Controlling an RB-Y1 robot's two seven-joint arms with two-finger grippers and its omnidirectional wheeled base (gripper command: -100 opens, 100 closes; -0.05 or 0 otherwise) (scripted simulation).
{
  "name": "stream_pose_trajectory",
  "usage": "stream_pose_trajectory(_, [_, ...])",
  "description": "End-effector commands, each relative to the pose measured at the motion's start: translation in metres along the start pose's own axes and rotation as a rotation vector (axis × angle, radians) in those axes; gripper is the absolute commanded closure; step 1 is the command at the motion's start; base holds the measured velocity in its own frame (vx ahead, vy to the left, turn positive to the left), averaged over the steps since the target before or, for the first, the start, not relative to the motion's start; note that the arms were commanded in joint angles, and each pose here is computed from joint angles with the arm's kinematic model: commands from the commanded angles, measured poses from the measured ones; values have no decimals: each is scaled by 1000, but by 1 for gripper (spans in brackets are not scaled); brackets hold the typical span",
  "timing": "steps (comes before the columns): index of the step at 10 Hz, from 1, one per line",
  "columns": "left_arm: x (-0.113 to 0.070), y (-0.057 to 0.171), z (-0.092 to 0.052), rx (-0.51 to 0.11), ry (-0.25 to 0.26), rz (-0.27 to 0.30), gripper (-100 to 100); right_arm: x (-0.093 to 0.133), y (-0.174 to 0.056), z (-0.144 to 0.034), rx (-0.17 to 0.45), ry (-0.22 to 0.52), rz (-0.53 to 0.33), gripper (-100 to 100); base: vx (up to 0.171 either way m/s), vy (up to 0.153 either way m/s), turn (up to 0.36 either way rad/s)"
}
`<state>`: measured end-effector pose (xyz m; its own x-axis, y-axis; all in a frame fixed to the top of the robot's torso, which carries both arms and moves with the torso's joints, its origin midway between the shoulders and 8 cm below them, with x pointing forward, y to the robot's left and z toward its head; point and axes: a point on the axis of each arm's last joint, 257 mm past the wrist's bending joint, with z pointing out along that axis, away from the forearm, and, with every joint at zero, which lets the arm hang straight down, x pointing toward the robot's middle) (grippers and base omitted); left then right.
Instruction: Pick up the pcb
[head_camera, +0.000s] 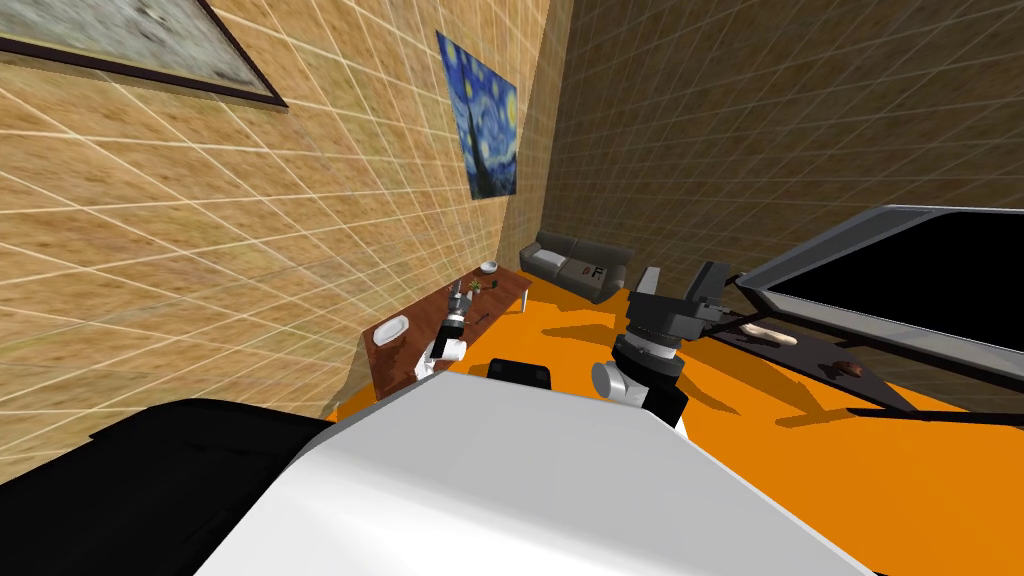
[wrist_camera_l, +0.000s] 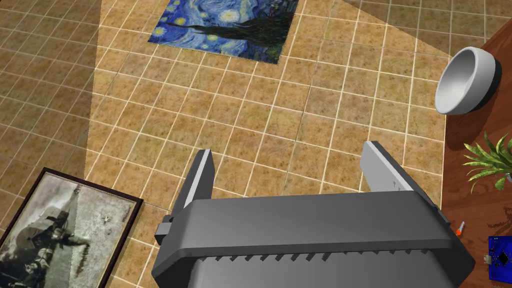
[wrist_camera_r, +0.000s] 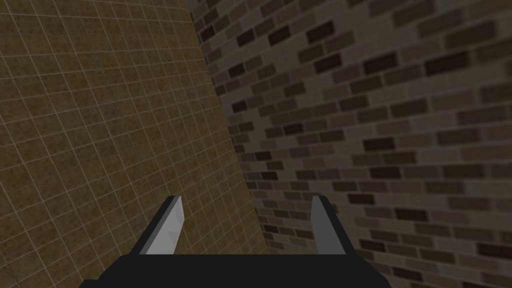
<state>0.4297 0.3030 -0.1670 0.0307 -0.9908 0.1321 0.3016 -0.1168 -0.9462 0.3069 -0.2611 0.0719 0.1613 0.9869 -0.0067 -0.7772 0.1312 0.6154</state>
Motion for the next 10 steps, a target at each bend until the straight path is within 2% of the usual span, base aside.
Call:
stream_pose_trajectory(1, [-7, 14, -4, -28, -13, -17, -100, 0, 0, 0, 0, 0, 0, 0, 36, -28, -1])
stream_pose_trajectory(2, [-12, 24, -2, -45, -28, -51, -100, 0, 0, 0, 0, 0, 0, 0, 42, -28, 0])
stream_pose_trajectory(3, [-15, 31, -5, -62, -33, -50, -100, 0, 0, 0, 0, 0, 0, 0, 34, -22, 2])
stream_pose_trajectory(5, [-28, 57, -6, -110, -71, -115, -100, 0, 0, 0, 0, 0, 0, 0, 60, -33, 1])
stream_pose_trajectory(6, [-31, 66, -10, -129, -78, -114, -100, 0, 0, 0, 0, 0, 0, 0, 50, -38, 3])
stream_pose_trajectory(8, [-45, 92, -12, -179, -122, -171, -100, 0, 0, 0, 0, 0, 0, 0, 63, -36, 4])
stream_pose_trajectory(9, [-48, 101, -17, -198, -129, -170, -100, 0, 0, 0, 0, 0, 0, 0, 58, -37, 6])
stream_pose_trajectory(10, [-53, 109, -16, -211, -147, -195, -100, 0, 0, 0, 0, 0, 0, 0, 52, -32, 7])
